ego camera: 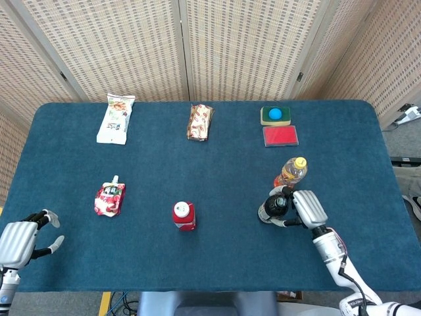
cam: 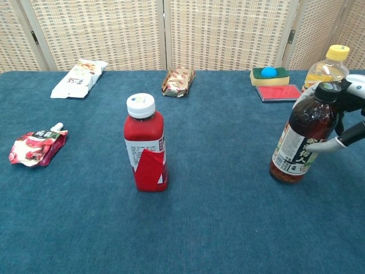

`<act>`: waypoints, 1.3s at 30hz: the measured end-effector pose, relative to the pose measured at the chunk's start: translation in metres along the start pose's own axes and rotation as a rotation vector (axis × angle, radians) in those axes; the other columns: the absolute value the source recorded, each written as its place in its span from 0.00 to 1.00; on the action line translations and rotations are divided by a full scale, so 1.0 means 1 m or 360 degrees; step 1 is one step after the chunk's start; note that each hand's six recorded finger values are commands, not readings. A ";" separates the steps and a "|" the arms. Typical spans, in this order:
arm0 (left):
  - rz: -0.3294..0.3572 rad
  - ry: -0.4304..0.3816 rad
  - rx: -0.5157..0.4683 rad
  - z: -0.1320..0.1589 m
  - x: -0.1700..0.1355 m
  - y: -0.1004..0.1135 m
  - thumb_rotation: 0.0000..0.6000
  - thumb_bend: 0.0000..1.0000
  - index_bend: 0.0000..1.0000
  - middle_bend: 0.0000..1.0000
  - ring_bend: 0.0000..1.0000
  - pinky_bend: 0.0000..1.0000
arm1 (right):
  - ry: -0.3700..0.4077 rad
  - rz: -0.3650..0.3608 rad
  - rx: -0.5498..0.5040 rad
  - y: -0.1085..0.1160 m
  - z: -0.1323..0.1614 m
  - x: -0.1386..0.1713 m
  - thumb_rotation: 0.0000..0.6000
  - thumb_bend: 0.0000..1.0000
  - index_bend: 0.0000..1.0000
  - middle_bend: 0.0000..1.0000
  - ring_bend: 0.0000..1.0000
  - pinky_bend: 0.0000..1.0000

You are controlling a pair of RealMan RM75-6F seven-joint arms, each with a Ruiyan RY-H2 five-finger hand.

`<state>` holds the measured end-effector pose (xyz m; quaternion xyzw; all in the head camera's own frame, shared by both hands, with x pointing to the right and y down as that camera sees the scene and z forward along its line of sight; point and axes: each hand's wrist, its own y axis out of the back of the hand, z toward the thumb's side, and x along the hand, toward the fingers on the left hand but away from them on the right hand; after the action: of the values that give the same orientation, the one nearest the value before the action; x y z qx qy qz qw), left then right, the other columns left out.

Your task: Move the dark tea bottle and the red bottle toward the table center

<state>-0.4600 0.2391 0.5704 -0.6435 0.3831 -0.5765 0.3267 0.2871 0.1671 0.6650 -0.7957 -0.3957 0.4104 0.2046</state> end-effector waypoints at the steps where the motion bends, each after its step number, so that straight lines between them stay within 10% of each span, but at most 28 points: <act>1: 0.0001 0.0001 0.0000 0.000 0.000 0.000 1.00 0.24 0.51 0.39 0.42 0.59 | 0.0011 -0.0007 -0.0003 0.001 0.003 -0.002 1.00 0.10 0.45 0.58 0.52 0.65; 39: 0.0007 0.0011 -0.0026 -0.004 -0.001 0.006 1.00 0.24 0.51 0.39 0.42 0.59 | 0.0048 -0.0031 0.0084 -0.021 0.054 -0.094 1.00 0.10 0.46 0.58 0.52 0.65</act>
<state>-0.4646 0.2368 0.5648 -0.6433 0.3902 -0.5750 0.3214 0.2001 0.1054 0.6933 -0.7923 -0.3892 0.4067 0.2354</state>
